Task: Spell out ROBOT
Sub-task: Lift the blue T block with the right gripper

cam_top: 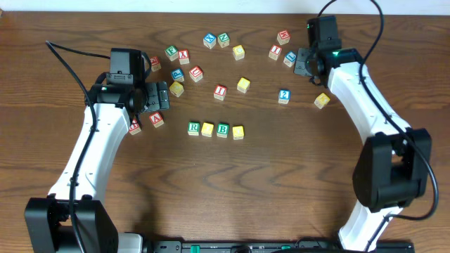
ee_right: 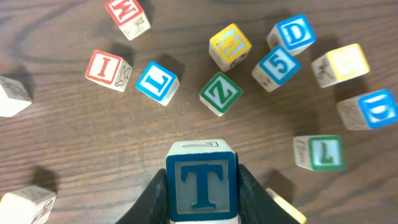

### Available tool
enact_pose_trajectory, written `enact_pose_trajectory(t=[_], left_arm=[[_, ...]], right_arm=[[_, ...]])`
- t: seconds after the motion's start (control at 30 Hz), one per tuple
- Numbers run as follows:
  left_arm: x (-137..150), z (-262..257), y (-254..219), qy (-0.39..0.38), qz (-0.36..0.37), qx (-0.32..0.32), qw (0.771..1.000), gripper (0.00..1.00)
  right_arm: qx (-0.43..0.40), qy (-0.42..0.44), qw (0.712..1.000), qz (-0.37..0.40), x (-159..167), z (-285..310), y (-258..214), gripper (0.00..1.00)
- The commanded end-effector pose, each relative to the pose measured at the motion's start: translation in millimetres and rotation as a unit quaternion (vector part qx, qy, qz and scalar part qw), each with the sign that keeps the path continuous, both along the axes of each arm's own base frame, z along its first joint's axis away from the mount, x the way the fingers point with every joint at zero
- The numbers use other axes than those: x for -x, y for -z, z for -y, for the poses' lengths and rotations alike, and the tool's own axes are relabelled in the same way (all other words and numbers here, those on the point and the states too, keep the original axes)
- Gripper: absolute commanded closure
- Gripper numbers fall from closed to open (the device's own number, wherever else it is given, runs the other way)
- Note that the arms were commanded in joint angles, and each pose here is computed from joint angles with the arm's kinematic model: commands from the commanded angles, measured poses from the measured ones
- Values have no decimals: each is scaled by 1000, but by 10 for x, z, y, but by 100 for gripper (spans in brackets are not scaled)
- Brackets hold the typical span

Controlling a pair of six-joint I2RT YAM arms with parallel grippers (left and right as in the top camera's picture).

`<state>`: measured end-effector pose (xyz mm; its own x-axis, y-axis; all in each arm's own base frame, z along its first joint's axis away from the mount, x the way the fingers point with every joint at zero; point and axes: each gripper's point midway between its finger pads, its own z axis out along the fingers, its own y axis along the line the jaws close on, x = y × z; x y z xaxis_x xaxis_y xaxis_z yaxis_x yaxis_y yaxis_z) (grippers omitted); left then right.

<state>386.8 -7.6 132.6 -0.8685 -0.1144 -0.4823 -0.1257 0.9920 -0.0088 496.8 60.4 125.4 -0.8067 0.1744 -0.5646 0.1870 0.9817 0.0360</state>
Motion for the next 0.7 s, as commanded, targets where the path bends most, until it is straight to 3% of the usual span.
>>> enact_pose_trajectory(t=[0.0, 0.43, 0.67], left_arm=[[32, -5, 35, 6, -6, -1, 1000, 1], [32, -5, 35, 6, -6, -1, 1000, 1], [33, -5, 36, 6, -7, -1, 1000, 1]], right_arm=[[8, -4, 1000, 16, 64, -64, -263, 79], [16, -38, 999, 12, 633, -634, -695, 84], [63, -59, 996, 16, 932, -1003, -750, 86]])
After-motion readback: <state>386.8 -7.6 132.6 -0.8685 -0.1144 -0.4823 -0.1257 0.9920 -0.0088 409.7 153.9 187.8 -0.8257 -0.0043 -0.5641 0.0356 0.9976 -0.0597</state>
